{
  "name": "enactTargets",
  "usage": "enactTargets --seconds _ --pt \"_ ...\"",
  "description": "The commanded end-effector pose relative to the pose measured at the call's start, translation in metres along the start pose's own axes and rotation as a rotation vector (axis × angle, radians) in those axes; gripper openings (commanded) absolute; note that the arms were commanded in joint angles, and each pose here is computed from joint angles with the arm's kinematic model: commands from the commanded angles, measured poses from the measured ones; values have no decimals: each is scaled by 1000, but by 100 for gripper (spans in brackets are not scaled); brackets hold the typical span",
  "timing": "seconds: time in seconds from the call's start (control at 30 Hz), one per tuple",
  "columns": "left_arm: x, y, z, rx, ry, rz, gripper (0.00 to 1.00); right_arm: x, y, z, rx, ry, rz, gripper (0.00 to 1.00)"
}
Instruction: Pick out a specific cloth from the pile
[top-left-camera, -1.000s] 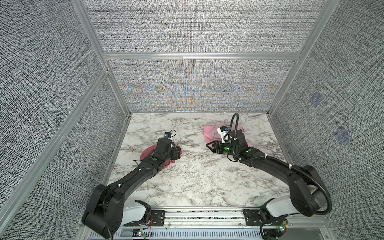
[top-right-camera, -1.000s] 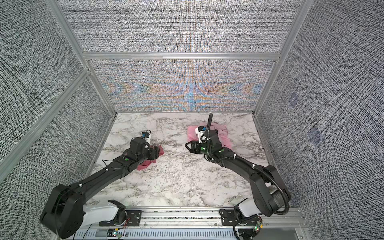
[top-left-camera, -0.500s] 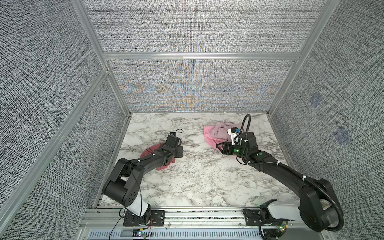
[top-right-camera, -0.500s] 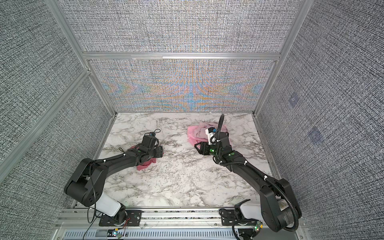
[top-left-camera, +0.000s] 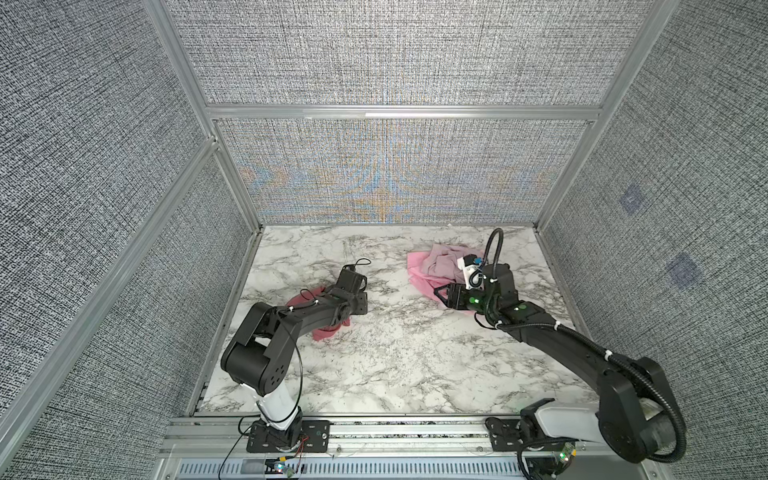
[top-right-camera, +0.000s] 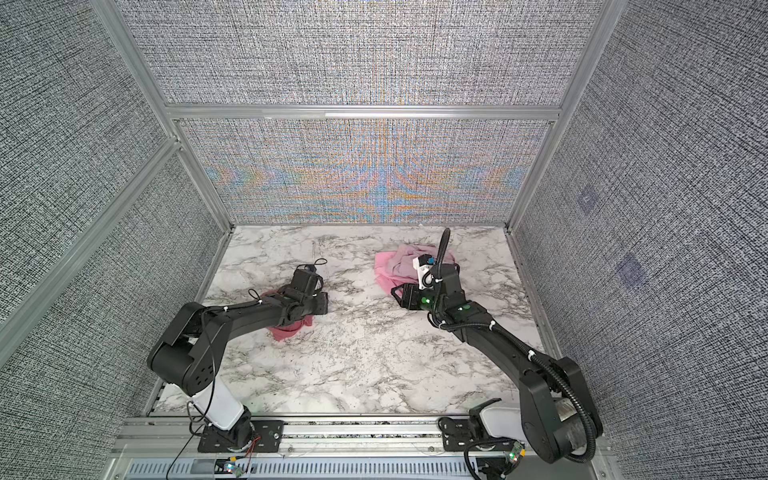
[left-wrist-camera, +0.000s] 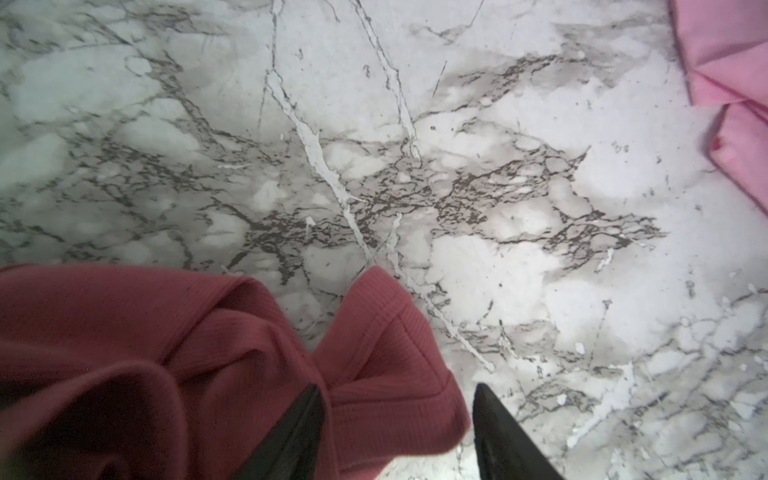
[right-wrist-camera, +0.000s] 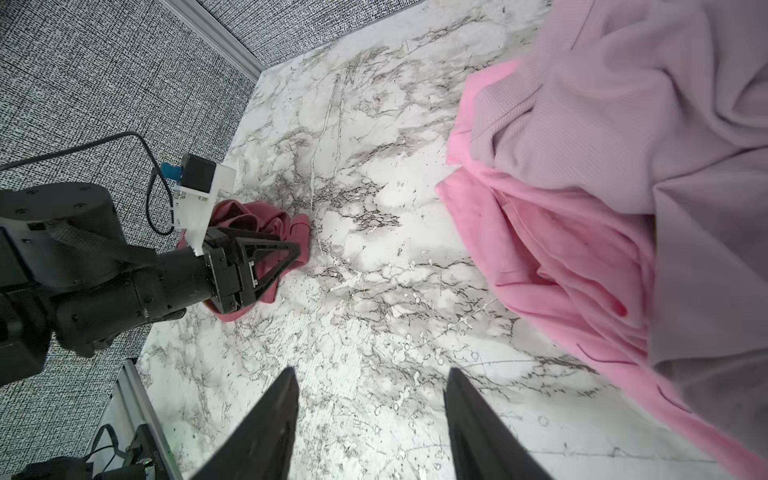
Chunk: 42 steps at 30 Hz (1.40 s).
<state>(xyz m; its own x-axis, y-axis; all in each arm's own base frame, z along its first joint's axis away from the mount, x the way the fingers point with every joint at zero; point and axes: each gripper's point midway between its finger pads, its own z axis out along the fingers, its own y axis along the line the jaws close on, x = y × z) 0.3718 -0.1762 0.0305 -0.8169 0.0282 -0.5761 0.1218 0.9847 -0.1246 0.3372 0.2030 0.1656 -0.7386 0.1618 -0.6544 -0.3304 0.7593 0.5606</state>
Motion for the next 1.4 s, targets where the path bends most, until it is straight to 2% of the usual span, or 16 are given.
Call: enactTargets --seconds 0.0,0.17,0.3,0.43,0.47,0.5,0.53,0.77,1.0,1.17,1.3,1.37 --pt "-2 -5 6 17 3 18 58 -4 3 0 -11 -11 0 58" --pt "0 -7 13 16 18 27 52 -5 1 1 -8 -12 6 58" --pt "1 -8 17 16 29 37 40 -6 -1 0 -3 -13 12 58" --pt "1 -8 21 9 36 41 22 -8 -2 -1 2 -25 12 58" --pt "0 -9 20 11 36 42 15 -8 -2 -2 3 -25 15 58" --pt "-2 -10 20 20 33 45 3 -9 -3 -2 5 -26 18 58" --pt "-4 -13 18 32 29 53 0 -9 -3 -2 4 -28 19 58" --pt "-47 -35 -22 98 -75 73 0 -13 -2 -5 3 -38 17 58" --pt "-110 -49 -105 169 -297 69 0 -14 0 -7 -4 -42 19 58" --pt "-128 -25 -150 72 -415 23 0 -15 2 -10 -14 -46 26 58" --pt "-122 2 -173 -25 -471 5 0 -14 4 -12 -20 -49 28 58" --pt "-113 13 -174 -64 -462 0 0 -14 5 -13 -25 -52 29 58"
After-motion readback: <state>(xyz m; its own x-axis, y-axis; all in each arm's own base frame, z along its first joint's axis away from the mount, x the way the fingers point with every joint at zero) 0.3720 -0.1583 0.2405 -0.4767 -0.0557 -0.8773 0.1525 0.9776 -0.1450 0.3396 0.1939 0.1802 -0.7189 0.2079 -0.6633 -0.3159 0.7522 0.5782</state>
